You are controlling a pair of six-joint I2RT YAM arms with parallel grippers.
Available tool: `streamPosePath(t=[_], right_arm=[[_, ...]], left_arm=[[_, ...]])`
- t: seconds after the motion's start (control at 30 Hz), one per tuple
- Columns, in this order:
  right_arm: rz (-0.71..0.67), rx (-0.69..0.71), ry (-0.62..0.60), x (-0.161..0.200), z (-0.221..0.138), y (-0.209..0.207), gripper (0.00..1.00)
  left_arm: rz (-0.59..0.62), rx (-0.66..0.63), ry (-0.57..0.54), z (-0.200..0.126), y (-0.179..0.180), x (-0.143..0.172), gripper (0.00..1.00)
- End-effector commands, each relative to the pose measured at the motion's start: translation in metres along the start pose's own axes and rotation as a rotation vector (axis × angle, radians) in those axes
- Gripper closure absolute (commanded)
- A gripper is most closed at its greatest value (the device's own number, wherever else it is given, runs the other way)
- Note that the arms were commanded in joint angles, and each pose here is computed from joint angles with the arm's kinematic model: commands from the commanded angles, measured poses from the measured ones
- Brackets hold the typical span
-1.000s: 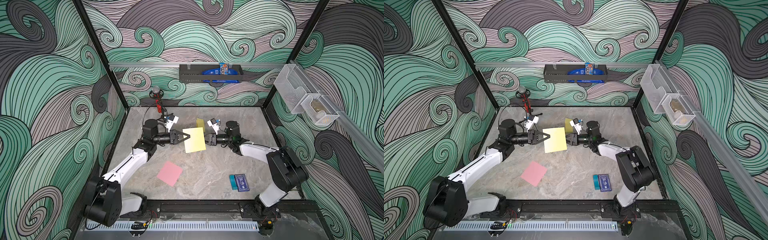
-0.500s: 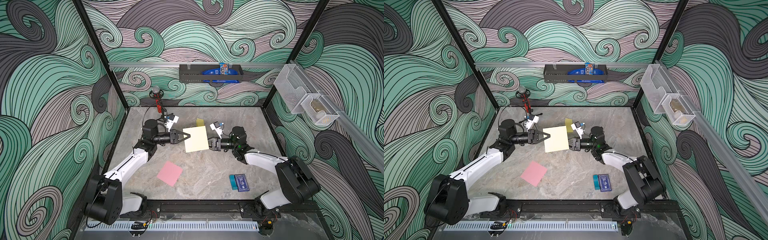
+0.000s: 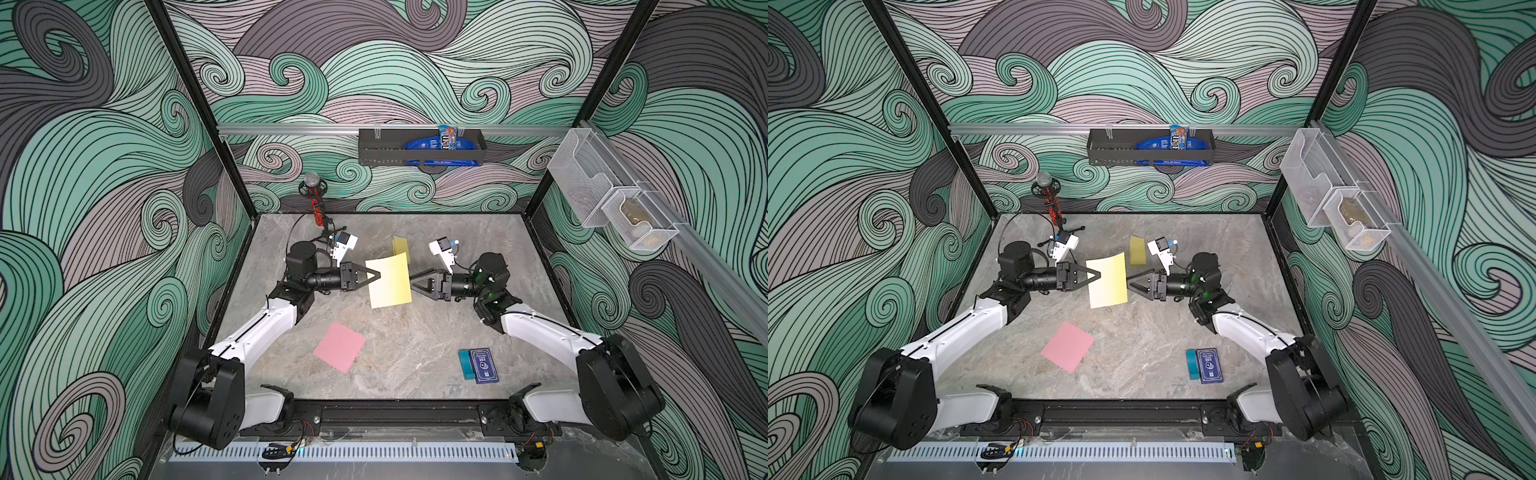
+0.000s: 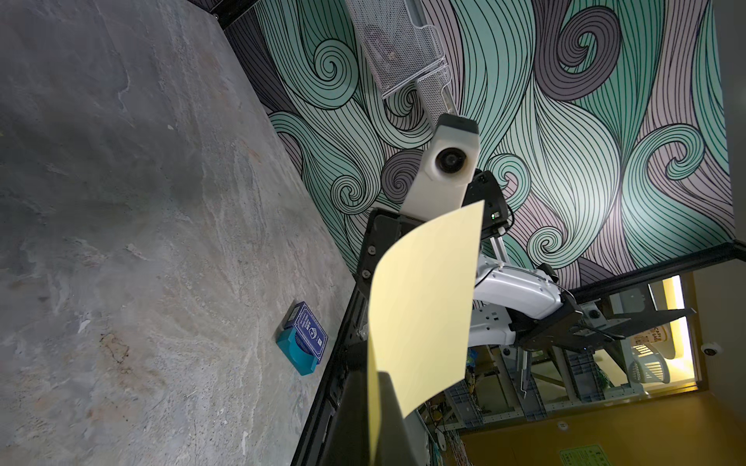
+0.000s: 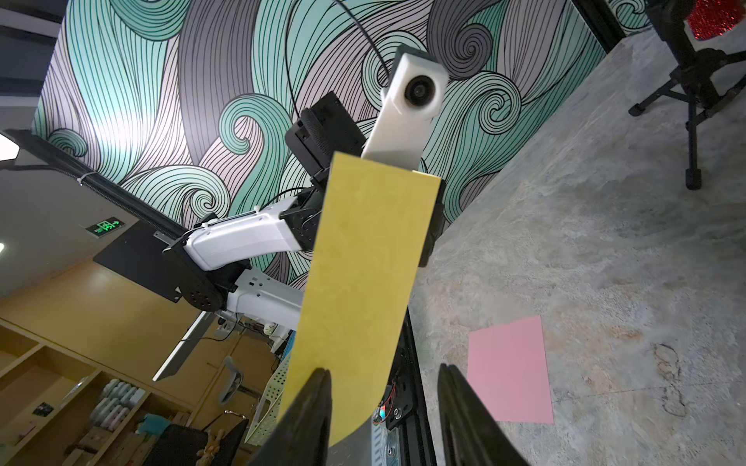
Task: Fold the square paper along the opposite sides
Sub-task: Fold the paper.
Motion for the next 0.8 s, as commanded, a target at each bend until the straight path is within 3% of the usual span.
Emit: streamPosePath(t=[0.0,0.5,0.77], right_arm=[[-0.015,-0.041,-0.022,-0.002,0.006,0.015,0.45],[-0.023,-0.058,0.074,0.014,0.046,0.006,0.35],[-0.035,-0.12,0.108,0.018,0.061,0.013,0.37]], left_arm=[[0.026,0.007,-0.002,-0.001,-0.003,-0.006,1.0],[0.018,0.032,0.002,-0.001,-0.01,-0.007,1.0],[0.023,0.042,0.0,-0.002,-0.014,-0.007,1.0]])
Point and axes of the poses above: each gripper's point midway between its finger pads, its own z axis out along the fingers, its own y axis along the line the jaws close on, x = y × z, the point moved 1 cm from there along -z, back along the fingers, and after that the axes turned 2 degrees about -z, right-handed, at the moved point
